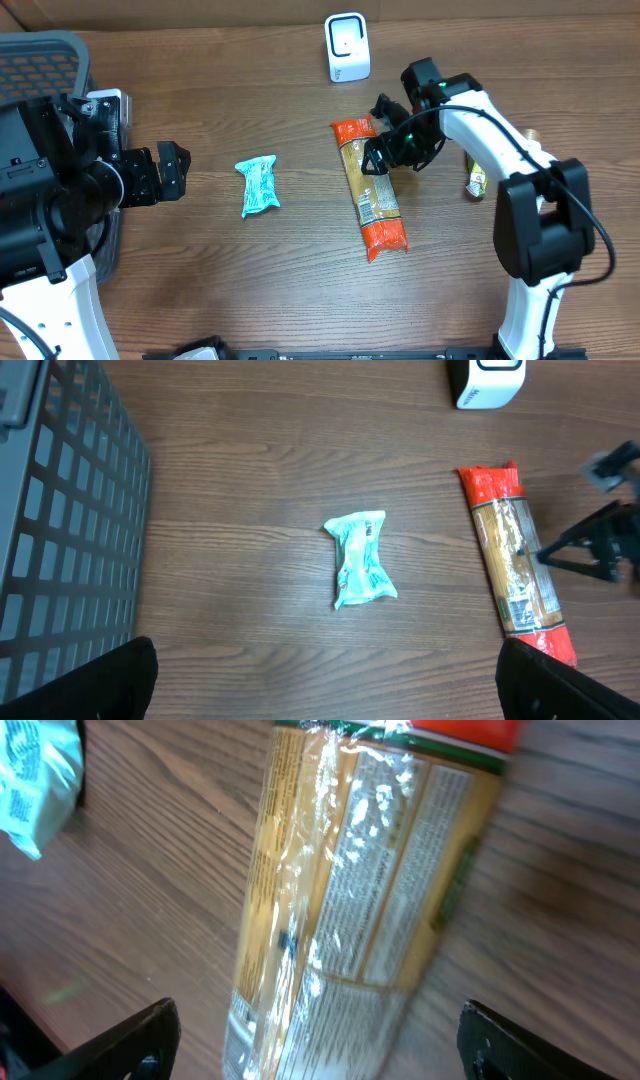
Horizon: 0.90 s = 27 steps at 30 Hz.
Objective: Scan the item barcode
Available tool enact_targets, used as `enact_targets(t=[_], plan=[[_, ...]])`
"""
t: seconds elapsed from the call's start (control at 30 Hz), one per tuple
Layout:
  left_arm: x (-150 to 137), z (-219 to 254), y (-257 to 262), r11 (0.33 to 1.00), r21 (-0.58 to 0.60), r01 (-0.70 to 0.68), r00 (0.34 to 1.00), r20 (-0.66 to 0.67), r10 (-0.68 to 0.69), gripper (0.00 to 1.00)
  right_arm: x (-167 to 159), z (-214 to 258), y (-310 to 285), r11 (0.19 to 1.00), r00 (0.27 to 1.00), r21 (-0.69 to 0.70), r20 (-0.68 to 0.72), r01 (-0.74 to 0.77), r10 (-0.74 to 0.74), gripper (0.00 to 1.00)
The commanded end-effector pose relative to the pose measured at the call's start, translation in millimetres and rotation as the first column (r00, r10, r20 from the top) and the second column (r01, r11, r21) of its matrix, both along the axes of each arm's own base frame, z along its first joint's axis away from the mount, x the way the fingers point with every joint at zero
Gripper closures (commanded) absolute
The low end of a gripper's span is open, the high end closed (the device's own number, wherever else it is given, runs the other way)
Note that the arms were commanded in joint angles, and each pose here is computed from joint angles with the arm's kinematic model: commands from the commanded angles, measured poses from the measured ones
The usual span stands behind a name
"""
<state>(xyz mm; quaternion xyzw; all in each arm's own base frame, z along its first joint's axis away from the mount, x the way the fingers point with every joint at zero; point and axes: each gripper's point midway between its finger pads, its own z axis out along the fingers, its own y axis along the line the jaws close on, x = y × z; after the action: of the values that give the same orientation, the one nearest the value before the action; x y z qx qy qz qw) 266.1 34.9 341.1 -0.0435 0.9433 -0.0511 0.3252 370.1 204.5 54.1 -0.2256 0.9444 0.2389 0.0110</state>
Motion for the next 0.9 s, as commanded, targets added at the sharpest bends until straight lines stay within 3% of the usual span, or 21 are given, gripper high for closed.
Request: enact_targets(t=[0.0, 0.47, 0.57, 0.67, 0.87], plan=[[1.0, -1.5, -0.6, 1.000, 0.001, 0.017, 1.000, -0.002, -0.017, 0.00, -6.3, -25.0, 4.8, 0.999, 0.998, 0.016, -0.044, -0.049, 0.050, 0.15], [1.1, -1.6, -0.6, 1.000, 0.001, 0.017, 1.000, -0.002, -0.017, 0.01, -18.5, -69.9, 3.3, 0.998, 0.993, 0.001, -0.095, -0.068, 0.068, 0.25], [1.0, -1.5, -0.7, 1.000, 0.001, 0.018, 1.000, -0.002, -0.018, 0.00, -29.6, -85.2, -0.3, 0.997, 0.991, -0.013, -0.110, -0.073, 0.071, 0.34], [1.0, -1.5, -0.7, 1.000, 0.000, 0.018, 1.000, -0.002, -0.018, 0.01, -39.2, -96.8, -6.0, 0.997, 0.990, -0.032, -0.128, -0.067, 0.062, 0.56], [1.1, -1.6, -0.6, 1.000, 0.000, 0.018, 1.000, -0.002, -0.018, 0.01, -51.8, -98.3, -6.6, 0.998, 0.983, -0.004, -0.177, -0.057, 0.055, 0.84]])
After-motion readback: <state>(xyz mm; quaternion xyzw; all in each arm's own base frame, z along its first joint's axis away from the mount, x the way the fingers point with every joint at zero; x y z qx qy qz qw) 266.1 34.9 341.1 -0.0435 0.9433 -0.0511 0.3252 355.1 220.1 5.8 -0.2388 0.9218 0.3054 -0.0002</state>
